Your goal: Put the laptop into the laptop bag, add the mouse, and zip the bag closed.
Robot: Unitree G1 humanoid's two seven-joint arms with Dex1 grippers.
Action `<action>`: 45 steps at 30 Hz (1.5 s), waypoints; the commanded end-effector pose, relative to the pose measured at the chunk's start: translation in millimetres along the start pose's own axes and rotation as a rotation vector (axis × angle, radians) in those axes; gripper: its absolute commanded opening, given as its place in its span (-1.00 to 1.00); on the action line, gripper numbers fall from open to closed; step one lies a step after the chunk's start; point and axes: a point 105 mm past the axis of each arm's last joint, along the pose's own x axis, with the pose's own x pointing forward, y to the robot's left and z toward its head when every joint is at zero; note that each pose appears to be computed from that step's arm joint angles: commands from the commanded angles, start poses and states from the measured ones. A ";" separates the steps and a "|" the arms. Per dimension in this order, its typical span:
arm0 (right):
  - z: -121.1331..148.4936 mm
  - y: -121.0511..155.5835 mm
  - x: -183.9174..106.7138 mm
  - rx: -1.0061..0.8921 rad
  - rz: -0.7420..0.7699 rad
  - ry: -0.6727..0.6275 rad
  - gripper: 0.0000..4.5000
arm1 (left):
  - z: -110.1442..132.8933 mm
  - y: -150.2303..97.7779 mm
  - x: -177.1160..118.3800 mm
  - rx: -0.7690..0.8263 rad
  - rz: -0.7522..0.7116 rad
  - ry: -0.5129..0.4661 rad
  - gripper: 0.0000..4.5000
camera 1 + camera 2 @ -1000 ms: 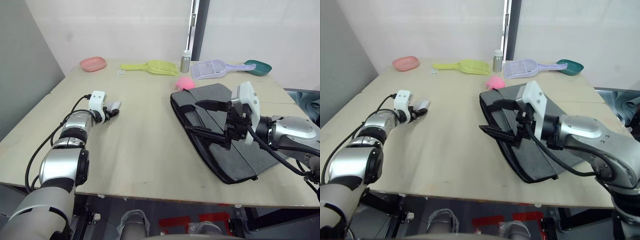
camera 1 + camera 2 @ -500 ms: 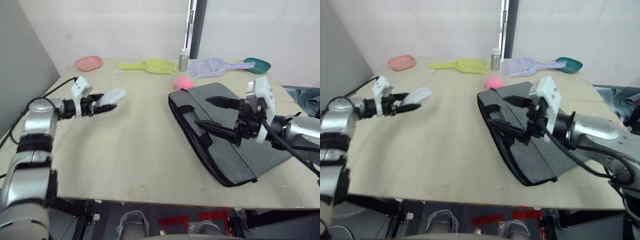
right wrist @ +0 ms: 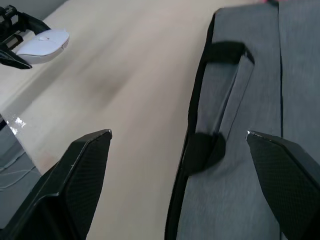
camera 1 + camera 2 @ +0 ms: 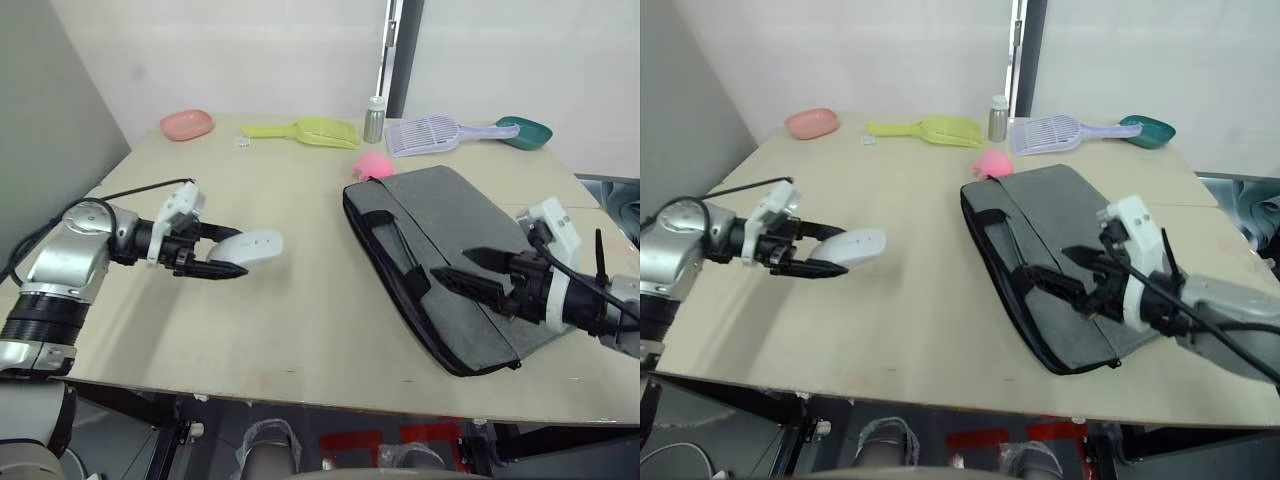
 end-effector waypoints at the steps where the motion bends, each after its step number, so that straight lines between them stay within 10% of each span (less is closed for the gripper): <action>1: 4.0 5.3 -15.7 -0.045 -0.025 -0.039 1.00 | 3.8 -5.1 6.0 0.069 -0.071 -0.006 0.28; 30: -12.9 -28.7 125.0 -0.377 -0.174 0.150 1.00 | 17.3 5.9 30.6 0.101 -0.084 -0.055 0.28; 45: -13.6 -35.1 123.8 -0.459 -0.166 0.163 -1.00 | 15.7 8.8 32.4 0.102 -0.042 -0.070 0.28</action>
